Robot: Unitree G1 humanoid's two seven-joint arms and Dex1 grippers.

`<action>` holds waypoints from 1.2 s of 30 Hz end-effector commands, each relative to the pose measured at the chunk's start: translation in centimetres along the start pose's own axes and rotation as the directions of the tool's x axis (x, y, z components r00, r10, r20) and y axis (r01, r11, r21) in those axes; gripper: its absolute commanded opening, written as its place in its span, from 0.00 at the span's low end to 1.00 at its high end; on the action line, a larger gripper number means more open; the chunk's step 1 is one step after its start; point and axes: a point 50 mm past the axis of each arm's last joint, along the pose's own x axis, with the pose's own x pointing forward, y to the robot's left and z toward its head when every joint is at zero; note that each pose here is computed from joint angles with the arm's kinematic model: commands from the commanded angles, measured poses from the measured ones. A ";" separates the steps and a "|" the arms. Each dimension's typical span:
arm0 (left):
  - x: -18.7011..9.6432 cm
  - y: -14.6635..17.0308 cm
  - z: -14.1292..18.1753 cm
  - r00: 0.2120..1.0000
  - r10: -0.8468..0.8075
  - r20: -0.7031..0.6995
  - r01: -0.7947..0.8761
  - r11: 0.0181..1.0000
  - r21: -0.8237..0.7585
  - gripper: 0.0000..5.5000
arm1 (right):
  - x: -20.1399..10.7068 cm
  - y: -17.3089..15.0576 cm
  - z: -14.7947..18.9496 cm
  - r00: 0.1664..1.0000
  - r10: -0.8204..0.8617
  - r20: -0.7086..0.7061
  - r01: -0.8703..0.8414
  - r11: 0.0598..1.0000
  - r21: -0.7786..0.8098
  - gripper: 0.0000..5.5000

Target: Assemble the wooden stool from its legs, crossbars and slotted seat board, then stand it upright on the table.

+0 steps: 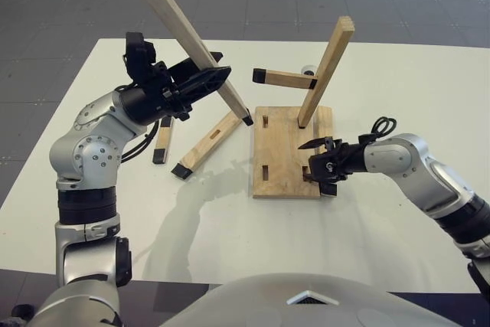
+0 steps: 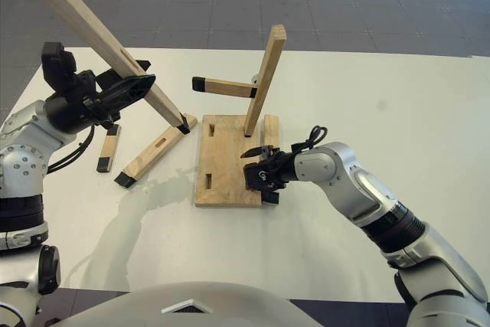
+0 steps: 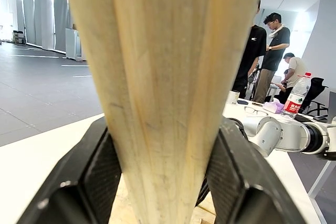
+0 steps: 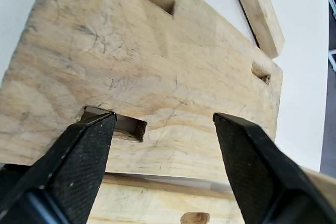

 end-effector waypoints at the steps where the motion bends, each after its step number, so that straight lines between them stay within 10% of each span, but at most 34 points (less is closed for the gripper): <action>1: 0.2 -0.3 -0.3 1.000 -0.020 -0.017 0.020 1.000 0.004 0.38 | 0.5 2.5 -1.0 0.970 0.220 -0.104 -0.237 0.951 -0.196 0.62; 18: 2.0 1.6 -7.1 0.990 -0.124 -0.064 0.128 0.990 0.062 0.38 | -2.2 7.8 -2.9 0.918 0.381 -0.109 -0.365 0.706 -0.607 0.62; 29: 4.4 3.8 -8.0 0.992 -0.125 -0.017 0.126 0.990 0.065 0.38 | -3.4 1.8 0.7 0.983 -0.050 0.175 0.130 0.866 -0.483 0.62; 36: 4.4 5.1 -7.0 0.994 -0.106 -0.015 0.107 0.990 0.096 0.38 | -4.8 1.2 0.3 0.987 -0.113 0.113 0.152 0.882 -0.446 0.62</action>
